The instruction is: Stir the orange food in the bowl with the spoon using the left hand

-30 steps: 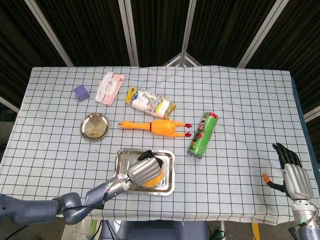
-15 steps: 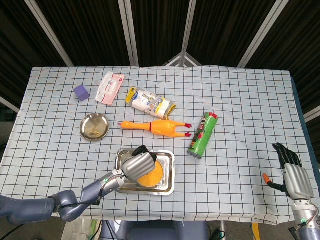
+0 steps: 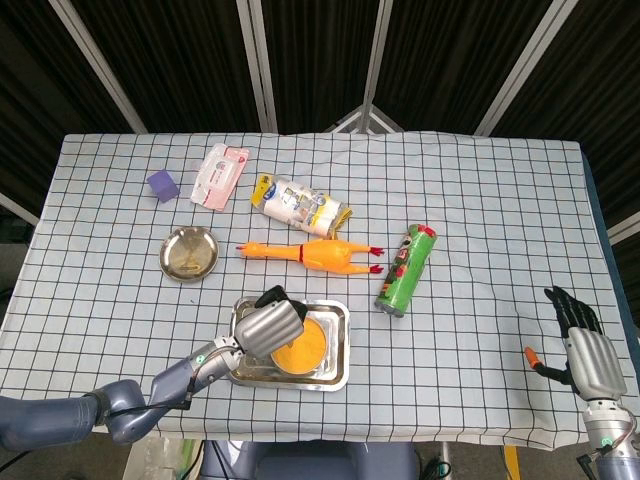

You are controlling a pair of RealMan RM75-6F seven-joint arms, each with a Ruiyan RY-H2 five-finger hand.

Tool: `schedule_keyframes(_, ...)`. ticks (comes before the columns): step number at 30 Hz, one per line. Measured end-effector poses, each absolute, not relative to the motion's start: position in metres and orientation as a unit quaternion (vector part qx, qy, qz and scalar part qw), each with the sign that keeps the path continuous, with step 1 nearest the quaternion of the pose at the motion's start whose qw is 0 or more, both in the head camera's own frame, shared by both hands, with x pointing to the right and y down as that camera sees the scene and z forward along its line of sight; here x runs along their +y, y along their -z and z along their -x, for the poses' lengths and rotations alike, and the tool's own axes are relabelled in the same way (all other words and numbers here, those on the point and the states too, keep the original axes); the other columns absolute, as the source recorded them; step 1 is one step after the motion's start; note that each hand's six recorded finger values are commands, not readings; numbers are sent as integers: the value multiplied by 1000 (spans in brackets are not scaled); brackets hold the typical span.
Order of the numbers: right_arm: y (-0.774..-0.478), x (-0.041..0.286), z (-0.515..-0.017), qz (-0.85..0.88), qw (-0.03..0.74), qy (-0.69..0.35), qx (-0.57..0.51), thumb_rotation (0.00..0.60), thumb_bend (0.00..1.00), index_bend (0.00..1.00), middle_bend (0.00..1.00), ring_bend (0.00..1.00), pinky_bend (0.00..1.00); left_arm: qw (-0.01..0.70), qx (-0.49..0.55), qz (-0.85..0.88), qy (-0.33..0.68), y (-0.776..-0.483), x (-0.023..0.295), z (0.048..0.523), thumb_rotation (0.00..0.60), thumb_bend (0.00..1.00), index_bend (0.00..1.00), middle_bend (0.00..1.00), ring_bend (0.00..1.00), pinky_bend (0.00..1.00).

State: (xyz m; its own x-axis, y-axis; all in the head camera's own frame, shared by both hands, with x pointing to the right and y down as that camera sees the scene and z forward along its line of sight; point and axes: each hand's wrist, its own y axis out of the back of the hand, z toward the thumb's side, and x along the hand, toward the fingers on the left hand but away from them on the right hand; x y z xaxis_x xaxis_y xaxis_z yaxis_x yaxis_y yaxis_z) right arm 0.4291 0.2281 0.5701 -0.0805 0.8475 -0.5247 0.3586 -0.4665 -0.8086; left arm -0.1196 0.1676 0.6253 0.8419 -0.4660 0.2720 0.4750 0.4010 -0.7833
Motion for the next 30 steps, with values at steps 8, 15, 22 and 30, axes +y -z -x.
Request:
schedule_keyframes(8, -570, 228, -430, 642, 214, -567, -470, 600, 370, 0, 0, 0, 0, 828, -22, 484, 281, -627, 176, 114, 600, 672, 807, 1000, 934, 919)
schedule_keyframes(15, -570, 228, -430, 643, 213, -566, -470, 600, 371, 0, 0, 0, 0, 829, -29, 485, 277, -624, 179, 108, 600, 672, 807, 1000, 934, 919)
schedule_keyframes(22, -570, 229, -429, 644, 211, -566, -470, 600, 370, 0, 0, 0, 0, 829, -43, 480, 283, -629, 181, 110, 600, 672, 807, 1000, 934, 919)
schedule_keyframes(30, -570, 228, -430, 643, 210, -566, -471, 600, 370, 0, 0, 0, 0, 826, -61, 481, 289, -640, 185, 107, 600, 673, 807, 1000, 934, 919)
